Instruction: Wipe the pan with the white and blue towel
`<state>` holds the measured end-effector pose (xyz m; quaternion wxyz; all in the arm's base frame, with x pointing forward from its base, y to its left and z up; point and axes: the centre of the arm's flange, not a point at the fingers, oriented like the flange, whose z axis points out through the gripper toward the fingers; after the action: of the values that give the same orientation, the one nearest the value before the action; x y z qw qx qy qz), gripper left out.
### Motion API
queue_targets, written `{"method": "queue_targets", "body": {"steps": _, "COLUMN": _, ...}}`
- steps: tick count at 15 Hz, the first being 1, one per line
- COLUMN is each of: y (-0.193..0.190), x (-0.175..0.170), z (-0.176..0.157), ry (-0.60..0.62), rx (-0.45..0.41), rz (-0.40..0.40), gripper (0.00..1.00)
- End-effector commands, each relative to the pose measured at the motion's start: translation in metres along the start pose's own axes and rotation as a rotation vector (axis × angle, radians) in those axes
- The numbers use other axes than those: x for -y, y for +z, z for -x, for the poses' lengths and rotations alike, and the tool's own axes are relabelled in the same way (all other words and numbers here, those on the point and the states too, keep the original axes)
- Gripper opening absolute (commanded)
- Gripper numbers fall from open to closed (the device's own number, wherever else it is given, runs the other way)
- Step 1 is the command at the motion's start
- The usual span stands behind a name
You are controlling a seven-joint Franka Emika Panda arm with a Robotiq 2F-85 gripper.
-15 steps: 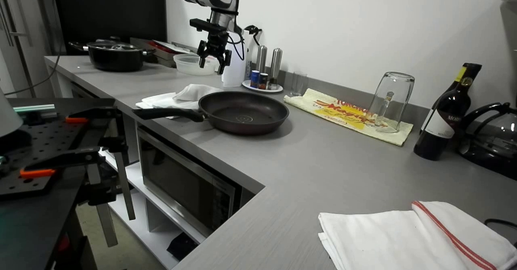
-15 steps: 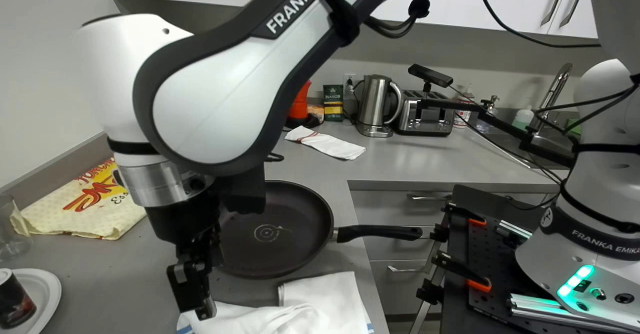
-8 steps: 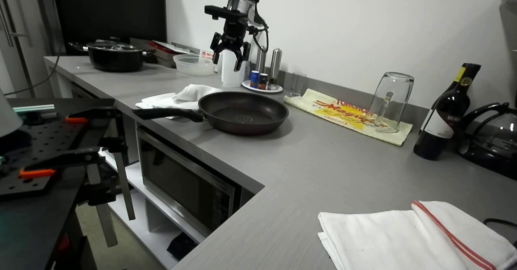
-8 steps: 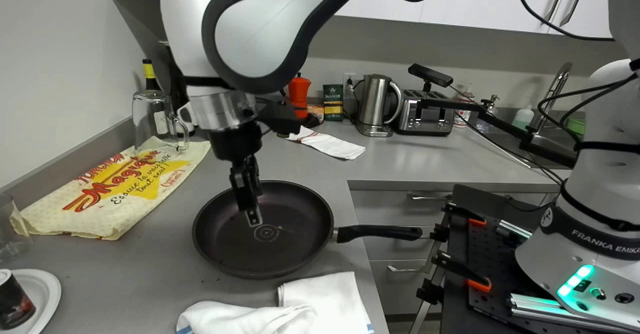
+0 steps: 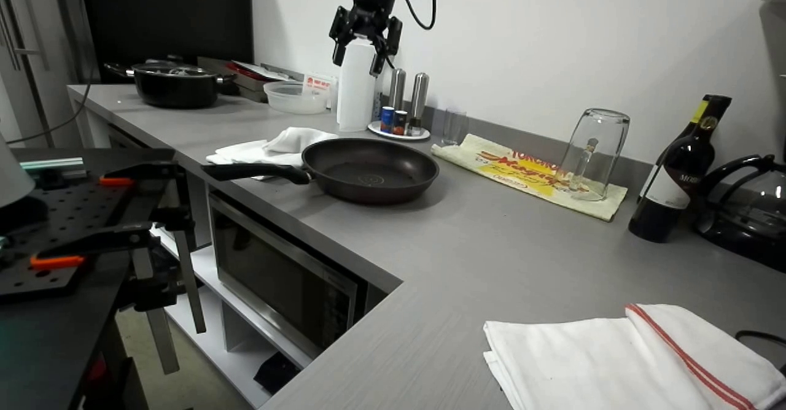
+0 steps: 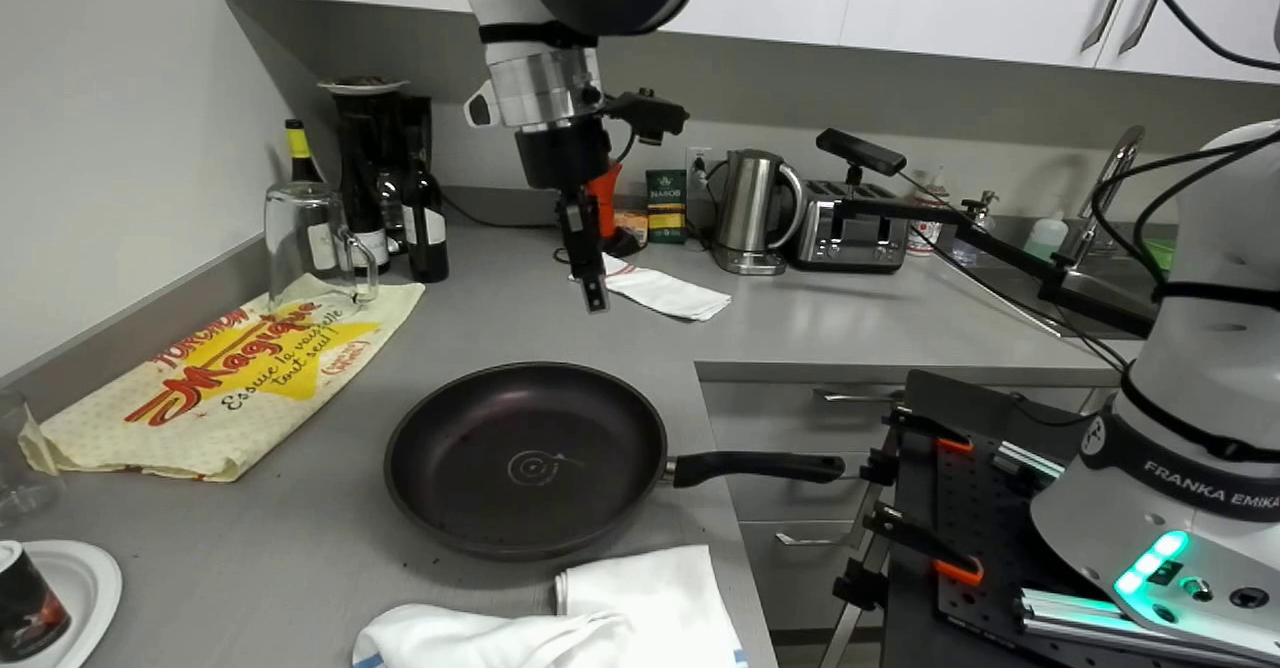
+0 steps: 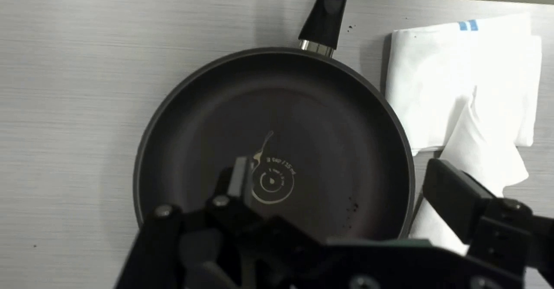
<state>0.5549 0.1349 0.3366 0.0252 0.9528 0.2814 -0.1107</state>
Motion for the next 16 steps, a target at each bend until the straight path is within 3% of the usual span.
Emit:
{"method": "queue_targets", "body": {"steps": 1, "y": -0.014, "x": -0.005, "z": 0.040, "ry": -0.006, "rx": -0.006, "rz": 0.063, "gripper": 1.00}}
{"method": "queue_targets", "body": {"steps": 5, "y": -0.020, "x": -0.021, "z": 0.056, "ry": 0.058, "rx": -0.079, "rz": 0.121, "gripper": 1.00}}
{"method": "queue_targets", "body": {"steps": 12, "y": -0.035, "x": -0.054, "z": 0.078, "ry": 0.234, "rx": -0.282, "rz": 0.123, "gripper": 1.00}}
{"method": "queue_targets", "body": {"steps": 15, "y": -0.033, "x": -0.065, "z": 0.090, "ry": 0.270, "rx": -0.265, "rz": 0.107, "gripper": 1.00}}
{"method": "queue_targets", "body": {"steps": 16, "y": -0.034, "x": -0.067, "z": 0.074, "ry": 0.242, "rx": -0.256, "rz": 0.122, "gripper": 1.00}}
